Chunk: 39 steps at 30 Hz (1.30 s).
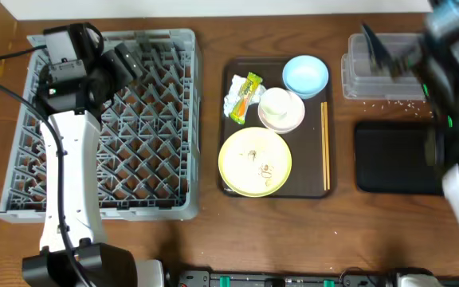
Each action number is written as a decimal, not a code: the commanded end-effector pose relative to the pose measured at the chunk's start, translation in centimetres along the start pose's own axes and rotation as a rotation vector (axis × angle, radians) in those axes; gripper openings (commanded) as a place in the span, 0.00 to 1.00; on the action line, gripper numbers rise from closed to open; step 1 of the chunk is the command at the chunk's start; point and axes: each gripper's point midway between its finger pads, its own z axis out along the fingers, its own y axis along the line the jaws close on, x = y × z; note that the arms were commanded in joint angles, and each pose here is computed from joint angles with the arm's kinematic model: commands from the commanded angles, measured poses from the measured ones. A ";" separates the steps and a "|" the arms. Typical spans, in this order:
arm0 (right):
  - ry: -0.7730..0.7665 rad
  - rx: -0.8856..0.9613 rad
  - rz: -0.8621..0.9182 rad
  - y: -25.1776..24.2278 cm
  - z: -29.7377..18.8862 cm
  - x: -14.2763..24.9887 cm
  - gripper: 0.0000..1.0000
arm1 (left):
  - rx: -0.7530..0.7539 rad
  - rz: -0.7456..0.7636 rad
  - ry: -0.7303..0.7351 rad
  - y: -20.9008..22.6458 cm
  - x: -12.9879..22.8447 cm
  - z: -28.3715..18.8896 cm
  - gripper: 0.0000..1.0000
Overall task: Sort waste into correct bins and load items into the dishwasher
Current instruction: 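Reach the right gripper to the wrapper and tissue on the tray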
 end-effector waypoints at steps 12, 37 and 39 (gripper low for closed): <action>0.596 -0.635 0.146 18.1 12.3 13.9 0.99 | -0.003 -0.003 -0.003 0.1 -0.1 0.0 0.89; 1.017 0.097 0.471 28.8 14.9 31.0 0.80 | -0.003 -0.003 -0.003 0.1 -0.1 0.0 0.89; 1.034 0.134 0.443 28.3 14.5 31.8 0.75 | -0.003 -0.003 -0.003 0.1 -0.1 0.0 0.89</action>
